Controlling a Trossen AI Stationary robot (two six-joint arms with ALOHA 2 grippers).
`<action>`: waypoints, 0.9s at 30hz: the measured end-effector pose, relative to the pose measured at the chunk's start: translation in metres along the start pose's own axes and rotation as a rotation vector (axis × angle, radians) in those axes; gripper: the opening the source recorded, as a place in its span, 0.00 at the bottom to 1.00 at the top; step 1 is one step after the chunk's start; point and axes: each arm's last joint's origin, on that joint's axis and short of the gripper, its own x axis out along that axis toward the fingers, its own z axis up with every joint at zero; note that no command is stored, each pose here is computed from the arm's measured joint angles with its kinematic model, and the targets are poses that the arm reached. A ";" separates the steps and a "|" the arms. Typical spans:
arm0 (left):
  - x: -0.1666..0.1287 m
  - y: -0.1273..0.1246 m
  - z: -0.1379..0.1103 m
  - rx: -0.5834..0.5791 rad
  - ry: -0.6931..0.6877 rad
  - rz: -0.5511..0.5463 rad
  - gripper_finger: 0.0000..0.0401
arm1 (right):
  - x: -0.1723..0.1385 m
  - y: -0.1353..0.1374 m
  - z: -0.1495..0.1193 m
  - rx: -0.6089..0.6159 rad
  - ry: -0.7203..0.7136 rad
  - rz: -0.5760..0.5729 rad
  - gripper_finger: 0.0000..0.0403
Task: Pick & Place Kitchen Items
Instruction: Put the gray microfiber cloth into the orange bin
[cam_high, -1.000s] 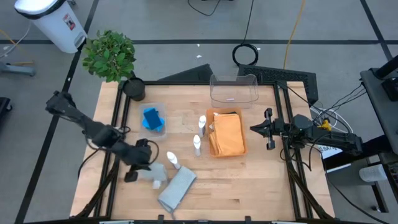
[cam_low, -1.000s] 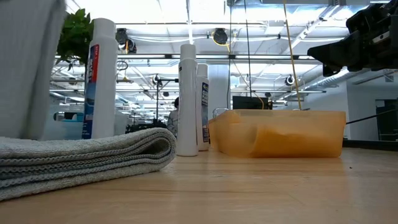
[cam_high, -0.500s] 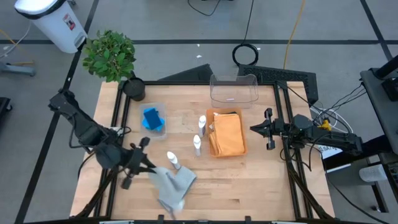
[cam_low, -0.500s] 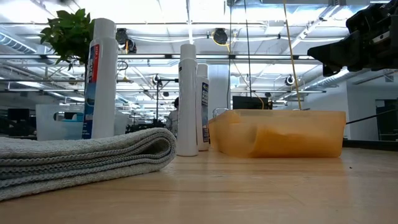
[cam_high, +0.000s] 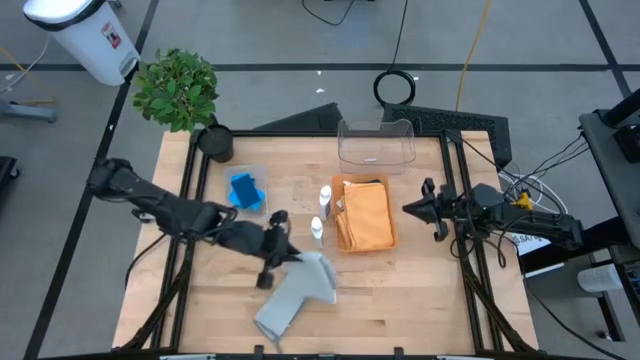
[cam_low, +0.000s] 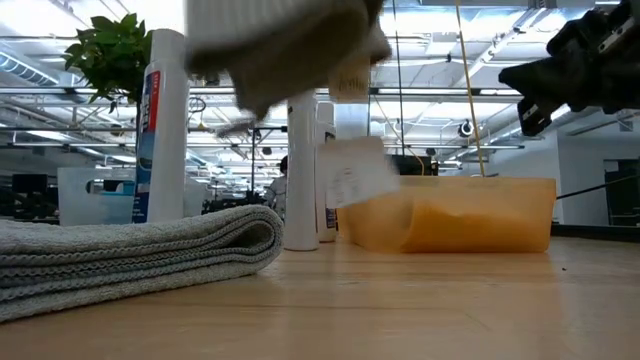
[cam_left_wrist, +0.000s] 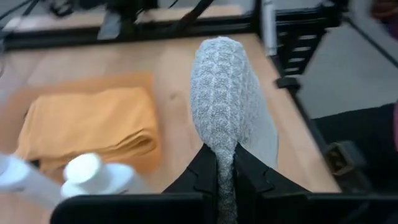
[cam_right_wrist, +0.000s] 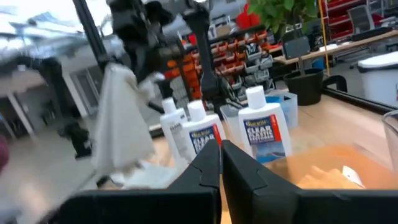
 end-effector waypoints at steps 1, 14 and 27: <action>0.004 0.004 -0.001 -0.012 0.010 0.014 0.05 | 0.000 0.000 0.001 0.010 -0.009 0.003 0.00; 0.051 0.019 -0.019 0.019 0.107 0.127 0.05 | -0.002 0.008 0.023 0.058 -0.237 0.093 0.00; 0.050 0.019 -0.004 0.104 0.060 0.146 0.05 | 0.011 0.009 0.032 -0.045 -0.308 0.123 0.00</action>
